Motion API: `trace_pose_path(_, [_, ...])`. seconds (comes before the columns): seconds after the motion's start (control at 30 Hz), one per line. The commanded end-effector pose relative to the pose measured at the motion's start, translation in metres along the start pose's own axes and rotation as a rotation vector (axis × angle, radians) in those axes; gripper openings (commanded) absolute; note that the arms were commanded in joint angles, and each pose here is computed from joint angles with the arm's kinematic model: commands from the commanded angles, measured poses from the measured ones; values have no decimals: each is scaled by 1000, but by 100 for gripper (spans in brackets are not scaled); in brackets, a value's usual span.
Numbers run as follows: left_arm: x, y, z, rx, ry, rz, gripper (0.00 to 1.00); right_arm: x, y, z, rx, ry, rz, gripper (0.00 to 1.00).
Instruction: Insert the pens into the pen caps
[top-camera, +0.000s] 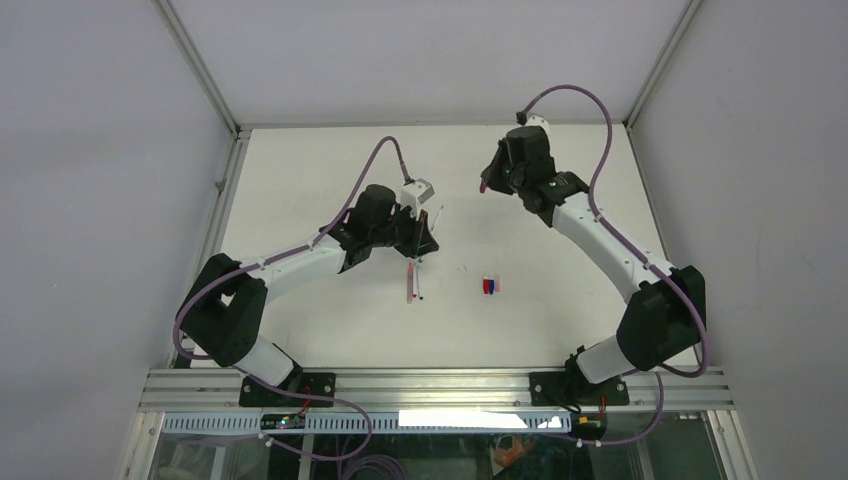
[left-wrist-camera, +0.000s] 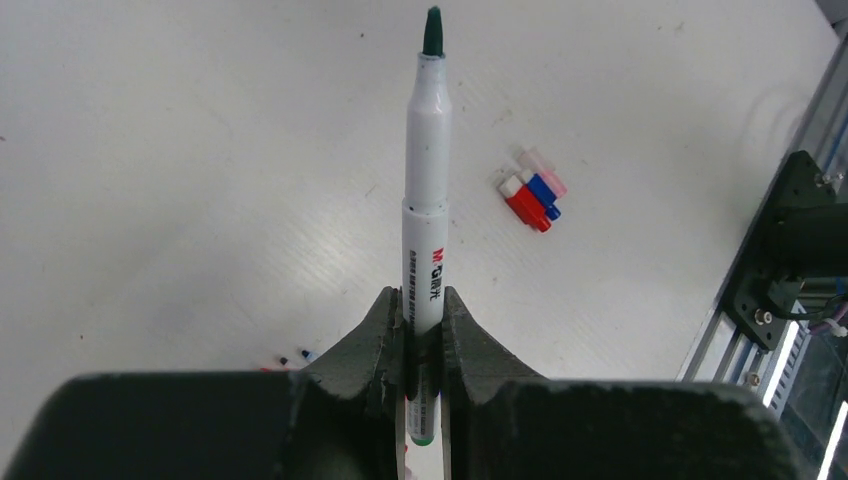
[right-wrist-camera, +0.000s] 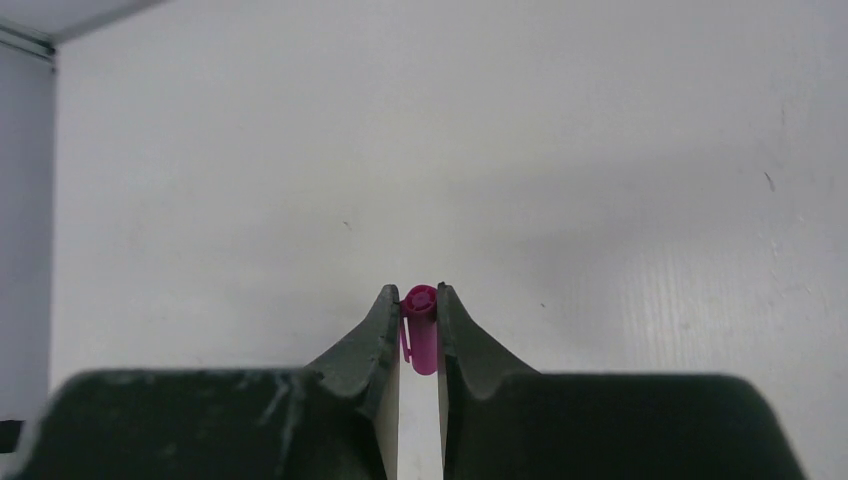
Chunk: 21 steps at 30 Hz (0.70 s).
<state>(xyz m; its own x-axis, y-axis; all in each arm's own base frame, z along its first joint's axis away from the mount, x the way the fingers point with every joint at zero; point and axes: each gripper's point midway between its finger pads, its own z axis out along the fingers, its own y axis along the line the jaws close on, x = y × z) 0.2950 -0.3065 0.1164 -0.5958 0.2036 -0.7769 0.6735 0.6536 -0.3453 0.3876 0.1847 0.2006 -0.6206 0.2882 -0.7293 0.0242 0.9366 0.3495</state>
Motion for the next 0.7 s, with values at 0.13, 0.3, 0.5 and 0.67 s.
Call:
trace_pose_path(0.13, [-54,-43,-8,183,-191,58,0,-65,74,-23,-277,-180,87,0])
trace_pose_path(0.3, [-57,-46,-5,207,-195,59,0,-64,98,-36,-363,-198,77,0])
trace_pose_path(0.5, [-59,-46,-2,209,-200,62,0,-53,113,-43,-415,-175,57,0])
trace_pose_path(0.67, [-61,-43,-4,189,-213,64,0,-41,115,-48,-426,-159,44,0])
